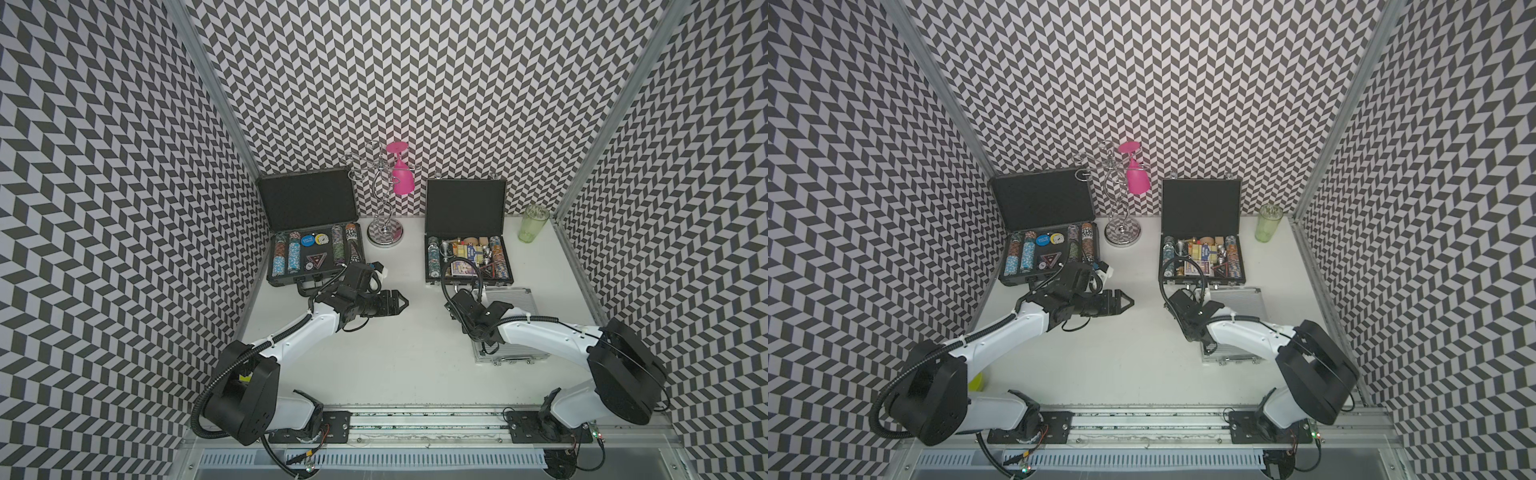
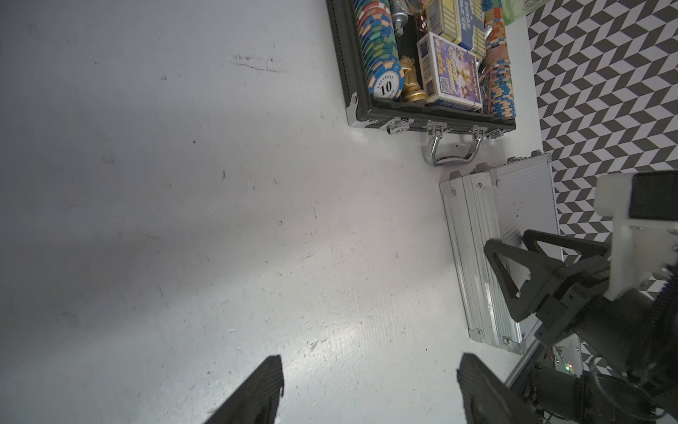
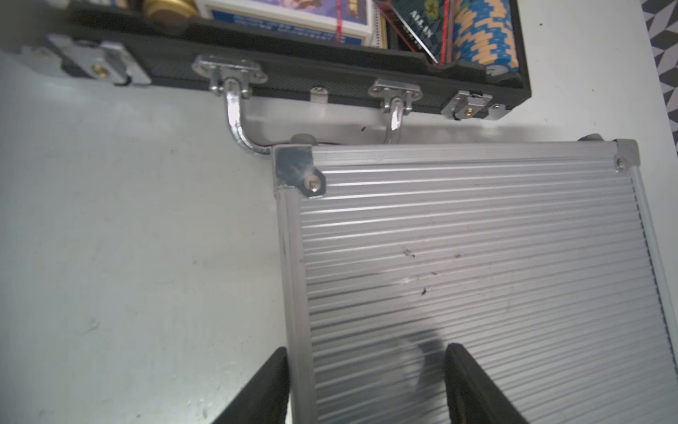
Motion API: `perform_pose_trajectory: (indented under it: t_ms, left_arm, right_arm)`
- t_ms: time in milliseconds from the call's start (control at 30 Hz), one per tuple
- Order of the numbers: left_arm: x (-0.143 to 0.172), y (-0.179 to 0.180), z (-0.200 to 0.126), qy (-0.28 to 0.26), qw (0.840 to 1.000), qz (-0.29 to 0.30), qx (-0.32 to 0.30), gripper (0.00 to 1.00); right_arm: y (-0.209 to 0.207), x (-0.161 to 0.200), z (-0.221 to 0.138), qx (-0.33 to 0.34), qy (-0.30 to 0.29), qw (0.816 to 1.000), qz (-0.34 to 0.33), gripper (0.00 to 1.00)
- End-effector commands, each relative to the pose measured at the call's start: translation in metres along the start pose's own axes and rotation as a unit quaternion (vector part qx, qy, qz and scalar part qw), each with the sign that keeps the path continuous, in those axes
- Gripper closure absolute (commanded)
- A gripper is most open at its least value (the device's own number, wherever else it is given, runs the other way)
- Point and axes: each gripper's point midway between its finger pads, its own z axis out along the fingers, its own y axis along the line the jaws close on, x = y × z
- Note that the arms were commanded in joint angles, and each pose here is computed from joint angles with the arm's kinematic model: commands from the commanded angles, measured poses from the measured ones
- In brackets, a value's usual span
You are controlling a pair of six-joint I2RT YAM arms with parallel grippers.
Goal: Close the poker set cases
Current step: Move the poker set case to the center of the board.
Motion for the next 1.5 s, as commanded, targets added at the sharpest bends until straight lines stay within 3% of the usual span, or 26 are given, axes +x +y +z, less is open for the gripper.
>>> perform_pose_trajectory:
  t_ms: [0,300,433,600,867,1067,1233,1467]
  left_arm:
    - [-0.003,-0.003,-0.01,-0.008,1.0,0.012,-0.001,0.22]
    - [-0.009,-0.011,-0.012,-0.01,1.0,0.02,0.009,0.23]
    - [-0.01,-0.012,-0.012,-0.012,1.0,0.021,0.01,0.23]
    - [-0.01,-0.013,-0.01,-0.014,1.0,0.014,0.017,0.23]
    - [-0.007,-0.009,-0.01,-0.014,1.0,0.012,0.013,0.23]
    - [-0.01,-0.01,-0.009,-0.016,1.0,0.009,0.015,0.23]
    - [-0.016,-0.01,-0.015,-0.026,1.0,0.015,0.007,0.23]
    - [-0.012,-0.005,-0.017,-0.025,1.0,0.013,0.003,0.23]
  right_arm:
    - [-0.049,0.056,0.021,0.067,0.088,0.993,0.032,0.34]
    - [-0.07,0.027,0.016,0.039,0.062,0.991,0.116,0.3]
    - [-0.066,0.002,0.0,0.013,0.052,0.991,0.123,0.28]
    - [-0.04,-0.024,-0.017,-0.025,0.044,0.995,0.087,0.28]
    - [0.01,0.023,-0.039,-0.034,0.084,0.996,0.008,0.29]
    - [0.045,0.051,-0.045,-0.129,0.113,0.985,0.008,0.43]
    - [0.032,0.071,-0.027,-0.103,0.139,0.985,0.011,0.38]
    - [-0.008,0.059,-0.003,-0.084,0.136,0.982,0.102,0.37]
